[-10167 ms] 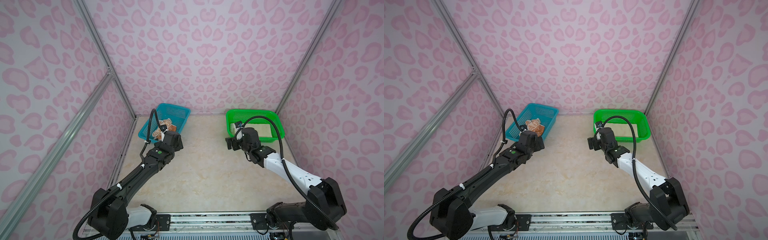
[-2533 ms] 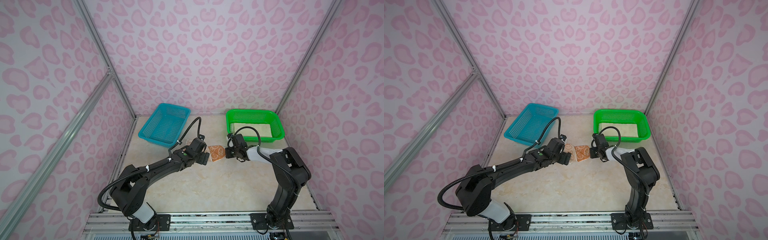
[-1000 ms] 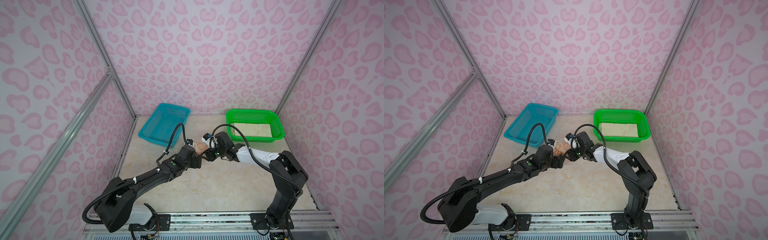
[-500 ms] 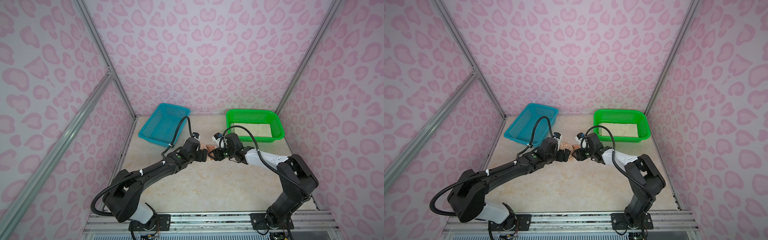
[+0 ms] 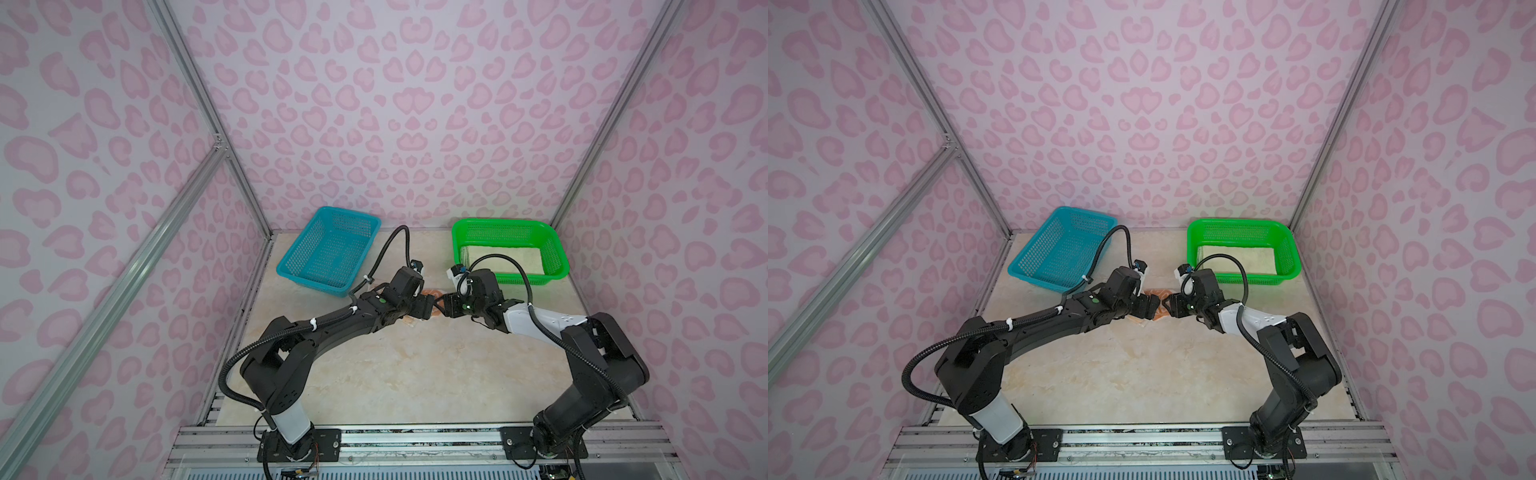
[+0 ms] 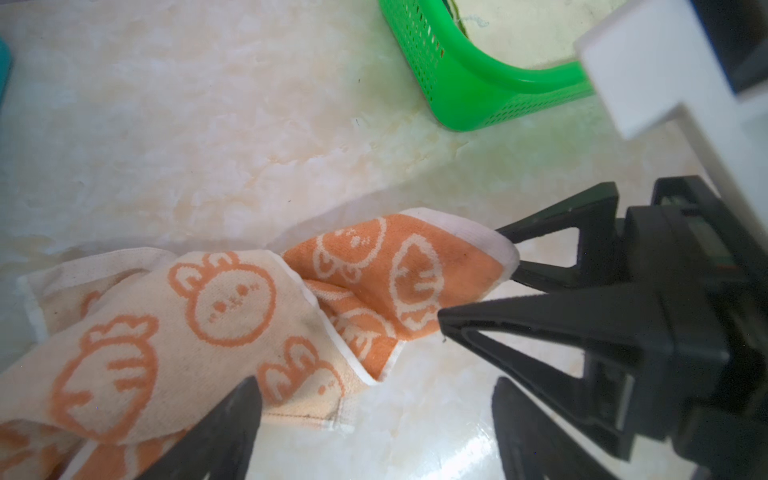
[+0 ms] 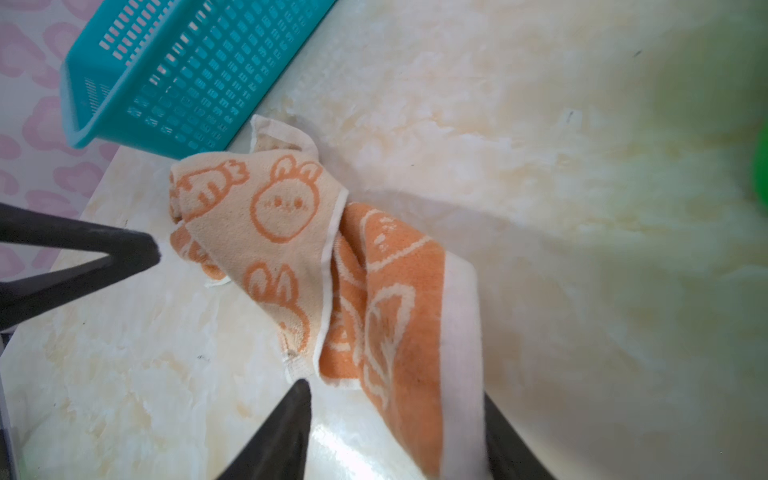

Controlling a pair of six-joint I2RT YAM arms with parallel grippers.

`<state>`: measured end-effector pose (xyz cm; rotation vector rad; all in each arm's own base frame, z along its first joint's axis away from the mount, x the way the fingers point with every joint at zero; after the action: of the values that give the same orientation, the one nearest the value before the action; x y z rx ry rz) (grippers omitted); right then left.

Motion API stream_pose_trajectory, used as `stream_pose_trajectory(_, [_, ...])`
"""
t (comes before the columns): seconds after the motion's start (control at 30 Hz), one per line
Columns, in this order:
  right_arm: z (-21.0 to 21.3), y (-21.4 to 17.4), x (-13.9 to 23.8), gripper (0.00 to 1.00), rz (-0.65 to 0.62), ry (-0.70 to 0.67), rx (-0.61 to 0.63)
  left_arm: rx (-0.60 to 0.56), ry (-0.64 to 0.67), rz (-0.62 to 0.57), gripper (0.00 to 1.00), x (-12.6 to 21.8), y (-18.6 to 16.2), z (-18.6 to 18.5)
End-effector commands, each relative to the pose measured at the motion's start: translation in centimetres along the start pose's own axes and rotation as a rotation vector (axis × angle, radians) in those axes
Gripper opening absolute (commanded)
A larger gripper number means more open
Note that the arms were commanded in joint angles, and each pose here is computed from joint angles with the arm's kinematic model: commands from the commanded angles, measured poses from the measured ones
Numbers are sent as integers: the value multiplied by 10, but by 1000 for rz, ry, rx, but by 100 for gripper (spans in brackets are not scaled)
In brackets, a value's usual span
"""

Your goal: Fold and stack the towels

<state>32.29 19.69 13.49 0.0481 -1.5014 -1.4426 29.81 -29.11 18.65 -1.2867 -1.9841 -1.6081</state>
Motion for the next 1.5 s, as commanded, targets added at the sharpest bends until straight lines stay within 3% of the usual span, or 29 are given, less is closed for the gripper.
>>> stream_pose_trajectory(0.0, [-6,6,-7,44,-41,-6,-18,-21,17,-24,89,1,7,-2])
stream_pose_trajectory(0.07, [-11,9,-13,29,-45,-2,-25,-27,28,-31,89,3,8,-1])
stream_pose_trajectory(0.27, [-20,30,-22,0,-26,-21,15,-20,56,-52,89,16,10,8])
stream_pose_trajectory(0.43, [-24,78,-6,0,59,-141,292,18,41,-95,89,36,17,18])
stream_pose_trajectory(0.57, [-17,136,17,0,31,-161,514,34,53,-144,89,55,25,25])
stream_pose_trajectory(0.77, [11,209,55,0,-149,-87,747,63,77,-238,88,87,36,35])
stream_pose_trajectory(0.9, [42,227,73,0,-198,62,835,65,100,-303,88,112,43,42])
stream_pose_trajectory(1.0, [73,207,75,0,-166,210,874,62,130,-349,88,132,46,49])
stream_pose_trajectory(1.17, [110,116,52,0,-5,391,804,49,183,-395,88,153,49,62])
stream_pose_trajectory(1.27, [120,61,43,0,43,423,709,35,186,-382,87,155,54,67])
stream_pose_trajectory(1.47, [108,-31,36,0,160,348,454,-51,153,-301,87,138,71,58])
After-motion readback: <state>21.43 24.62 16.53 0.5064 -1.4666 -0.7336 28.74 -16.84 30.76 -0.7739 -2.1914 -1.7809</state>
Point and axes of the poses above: each gripper's point midway between its finger pads, its own x axis back along the fingers, its own z axis along the line the jaws close on, y = z × x, the point moved 8 cm from there along x, back along the fingers, and after that the axes turned 15 degrees about x, right-handed, at the moved point
